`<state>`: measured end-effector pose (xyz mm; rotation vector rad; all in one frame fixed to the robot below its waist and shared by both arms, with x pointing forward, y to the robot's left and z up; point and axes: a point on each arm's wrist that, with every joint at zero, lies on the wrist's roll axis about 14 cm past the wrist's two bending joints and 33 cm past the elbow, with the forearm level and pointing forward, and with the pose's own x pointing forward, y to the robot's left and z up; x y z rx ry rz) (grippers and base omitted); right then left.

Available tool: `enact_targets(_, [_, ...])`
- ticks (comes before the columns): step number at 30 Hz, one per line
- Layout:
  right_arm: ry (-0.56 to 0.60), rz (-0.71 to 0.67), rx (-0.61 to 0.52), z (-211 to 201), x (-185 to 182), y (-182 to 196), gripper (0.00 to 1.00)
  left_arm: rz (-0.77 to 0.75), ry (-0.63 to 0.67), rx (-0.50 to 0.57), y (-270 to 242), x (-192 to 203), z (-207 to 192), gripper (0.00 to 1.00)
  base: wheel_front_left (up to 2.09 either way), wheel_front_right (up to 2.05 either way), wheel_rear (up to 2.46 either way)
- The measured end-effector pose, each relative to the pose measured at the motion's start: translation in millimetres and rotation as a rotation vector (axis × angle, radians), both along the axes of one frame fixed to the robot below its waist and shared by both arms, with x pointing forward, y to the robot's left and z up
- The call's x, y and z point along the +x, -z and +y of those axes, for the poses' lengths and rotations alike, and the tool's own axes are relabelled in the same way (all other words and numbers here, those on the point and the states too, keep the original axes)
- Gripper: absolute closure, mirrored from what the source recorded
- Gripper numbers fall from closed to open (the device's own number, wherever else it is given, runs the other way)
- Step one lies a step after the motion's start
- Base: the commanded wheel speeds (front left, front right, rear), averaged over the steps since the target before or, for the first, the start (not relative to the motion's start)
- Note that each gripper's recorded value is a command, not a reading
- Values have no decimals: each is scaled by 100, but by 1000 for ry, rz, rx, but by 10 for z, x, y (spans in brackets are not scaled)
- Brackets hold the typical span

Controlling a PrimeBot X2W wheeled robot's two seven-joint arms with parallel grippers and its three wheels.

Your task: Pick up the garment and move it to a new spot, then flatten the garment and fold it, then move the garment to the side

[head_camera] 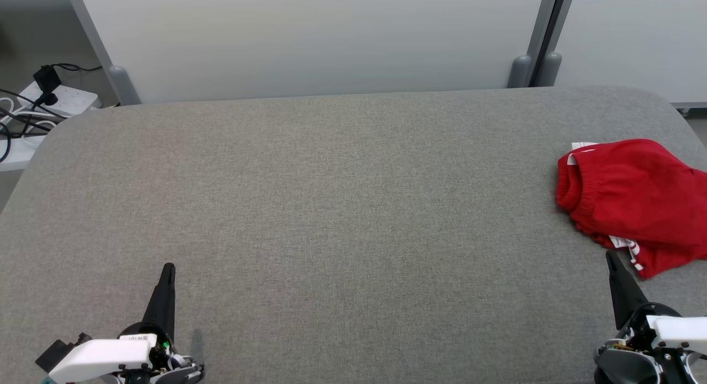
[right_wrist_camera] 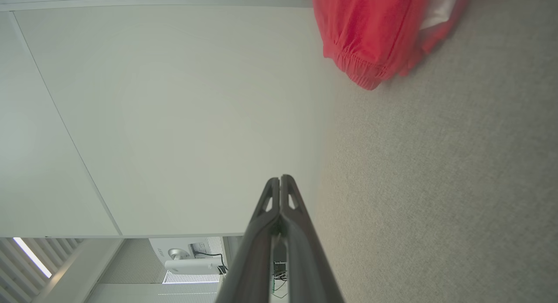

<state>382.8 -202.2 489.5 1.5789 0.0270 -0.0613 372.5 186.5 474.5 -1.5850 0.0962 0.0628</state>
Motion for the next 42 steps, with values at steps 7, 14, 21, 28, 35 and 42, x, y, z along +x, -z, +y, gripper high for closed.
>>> enact_targets(7, [0,0,0,0,0,0,100,0,0,0,0,0,1,100,0,0,0])
enact_targets(14, [0,0,0,0,0,0,100,0,0,0,0,0,1,100,0,0,0])
enact_targets(21, [0,0,0,0,0,0,100,0,0,0,0,0,1,100,0,0,0])
enact_targets(28, [0,0,0,0,0,0,100,0,0,0,0,0,1,100,0,0,0])
enact_targets(35, [0,0,0,0,0,0,100,0,0,0,0,0,1,100,0,0,0])
enact_targets(42, [0,0,0,0,-1,0,100,0,0,0,-1,0,1,100,0,0,0])
